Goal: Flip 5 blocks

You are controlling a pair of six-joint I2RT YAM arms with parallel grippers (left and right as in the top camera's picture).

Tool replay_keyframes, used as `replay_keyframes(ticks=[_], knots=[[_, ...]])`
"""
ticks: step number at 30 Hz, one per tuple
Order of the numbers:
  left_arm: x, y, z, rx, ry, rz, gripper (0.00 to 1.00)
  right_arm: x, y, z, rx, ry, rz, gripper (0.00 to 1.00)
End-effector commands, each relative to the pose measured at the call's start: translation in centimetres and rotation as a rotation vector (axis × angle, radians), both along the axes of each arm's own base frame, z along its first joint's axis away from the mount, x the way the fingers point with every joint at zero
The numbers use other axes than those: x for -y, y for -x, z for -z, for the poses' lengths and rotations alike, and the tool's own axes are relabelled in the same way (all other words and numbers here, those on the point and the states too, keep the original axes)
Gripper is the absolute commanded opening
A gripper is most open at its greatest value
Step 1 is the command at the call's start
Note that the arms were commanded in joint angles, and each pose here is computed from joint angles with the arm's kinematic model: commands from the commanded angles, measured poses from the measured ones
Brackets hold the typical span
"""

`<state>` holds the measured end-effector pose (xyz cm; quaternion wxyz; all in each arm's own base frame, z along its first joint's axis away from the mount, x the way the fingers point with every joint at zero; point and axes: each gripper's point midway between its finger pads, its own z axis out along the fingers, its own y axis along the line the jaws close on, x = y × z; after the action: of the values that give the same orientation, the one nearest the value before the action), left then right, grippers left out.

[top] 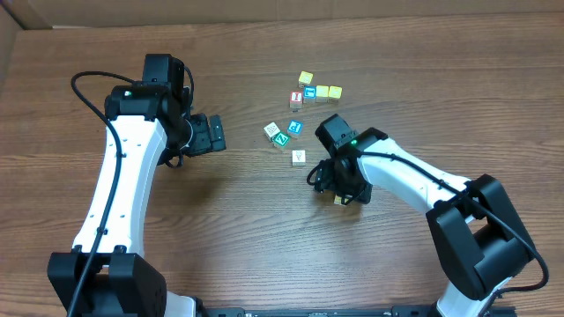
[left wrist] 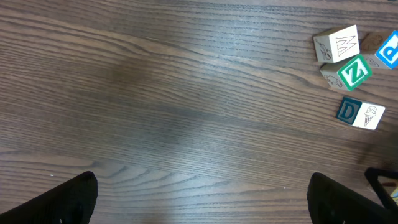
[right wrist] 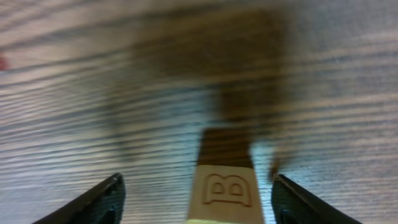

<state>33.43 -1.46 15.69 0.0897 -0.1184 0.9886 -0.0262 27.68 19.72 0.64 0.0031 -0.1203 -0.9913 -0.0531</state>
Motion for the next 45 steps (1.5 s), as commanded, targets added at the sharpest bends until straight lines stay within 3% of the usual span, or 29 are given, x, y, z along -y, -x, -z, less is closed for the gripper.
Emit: replay_keyframes(ticks=[1, 7, 22, 30, 45], knots=[[-0.2, -0.6, -0.4, 0.014, -0.003, -0.019, 1.0, 0.6, 0.0, 0.5, 0.008, 0.025, 0.042, 0.72], [-0.2, -0.6, -0.4, 0.014, -0.004, -0.019, 1.0, 0.9, -2.0, 0.3, 0.084, 0.031, 0.062, 0.55], [-0.2, -0.6, -0.4, 0.014, -0.003, -0.019, 1.0, 1.1, -1.1, 0.3, 0.039, 0.024, 0.017, 0.54], [-0.2, -0.6, -0.4, 0.014, -0.004, -0.019, 1.0, 1.2, -0.9, 0.3, 0.03, 0.027, 0.008, 0.28], [-0.2, -0.6, -0.4, 0.014, -0.003, -0.019, 1.0, 1.4, -1.7, 0.2, 0.068, 0.04, -0.017, 0.27]])
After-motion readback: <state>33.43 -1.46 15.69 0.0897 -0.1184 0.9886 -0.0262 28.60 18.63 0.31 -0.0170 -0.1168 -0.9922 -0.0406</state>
